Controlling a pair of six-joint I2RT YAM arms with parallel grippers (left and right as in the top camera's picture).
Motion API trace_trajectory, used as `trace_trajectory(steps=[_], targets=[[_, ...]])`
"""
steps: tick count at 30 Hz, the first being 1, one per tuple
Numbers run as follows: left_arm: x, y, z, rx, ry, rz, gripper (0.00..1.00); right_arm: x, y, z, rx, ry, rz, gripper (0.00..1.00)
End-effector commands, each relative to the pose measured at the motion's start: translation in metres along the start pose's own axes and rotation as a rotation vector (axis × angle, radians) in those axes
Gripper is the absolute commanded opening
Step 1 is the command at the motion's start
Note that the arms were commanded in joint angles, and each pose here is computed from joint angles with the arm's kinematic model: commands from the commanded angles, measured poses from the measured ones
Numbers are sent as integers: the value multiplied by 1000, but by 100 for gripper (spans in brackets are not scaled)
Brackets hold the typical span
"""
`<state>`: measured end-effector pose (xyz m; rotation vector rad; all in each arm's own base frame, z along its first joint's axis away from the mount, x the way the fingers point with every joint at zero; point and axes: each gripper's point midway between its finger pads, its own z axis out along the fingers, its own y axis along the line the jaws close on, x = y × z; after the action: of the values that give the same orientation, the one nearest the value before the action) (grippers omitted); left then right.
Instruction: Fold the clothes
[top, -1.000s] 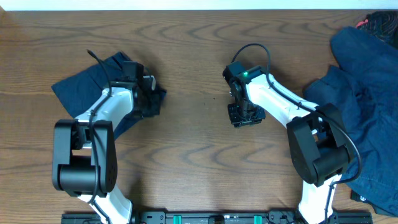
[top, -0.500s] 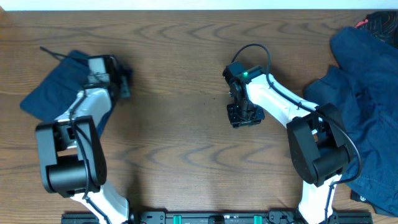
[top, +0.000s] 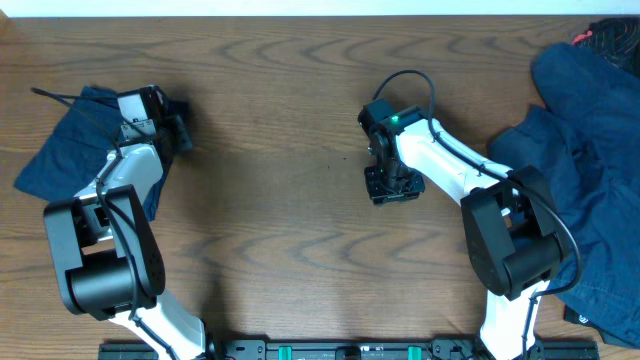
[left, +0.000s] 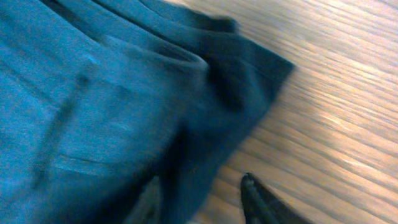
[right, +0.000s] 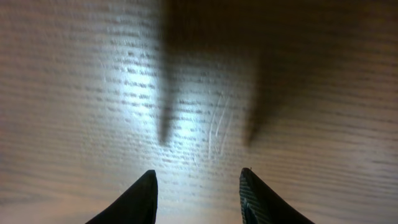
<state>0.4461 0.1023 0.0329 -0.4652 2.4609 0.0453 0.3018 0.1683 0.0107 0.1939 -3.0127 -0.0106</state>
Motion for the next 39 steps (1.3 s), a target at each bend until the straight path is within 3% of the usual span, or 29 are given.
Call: trace_trajectory(steps=[1,10,16,19,20,21,26,29,34,39], targets=[[-10,-33,-16,164,-10,5,53,-4,-1,4,-7,-3,117,41],[9,-117,-59,274,13,180,100,-45,-11,-29,-154,-166,297,42],[60,-161,-81,292,137,327,98,-60,-49,-71,-190,-291,338,48],[90,-171,-97,293,242,392,98,-63,-70,-90,-204,-345,326,88],[98,-172,-103,289,277,408,98,-63,-73,-95,-218,-357,291,97],[104,-171,-112,283,314,422,98,-63,-74,-100,-237,-369,239,99],[110,-155,-157,242,432,437,98,-50,-97,-115,-209,-383,233,99],[107,-141,-186,227,457,427,98,-38,-119,-131,-103,-418,288,99],[98,-127,-236,251,380,413,98,-17,-136,-178,4,-552,305,99],[81,-118,-284,304,192,397,98,6,-135,-229,-21,-722,304,99]])
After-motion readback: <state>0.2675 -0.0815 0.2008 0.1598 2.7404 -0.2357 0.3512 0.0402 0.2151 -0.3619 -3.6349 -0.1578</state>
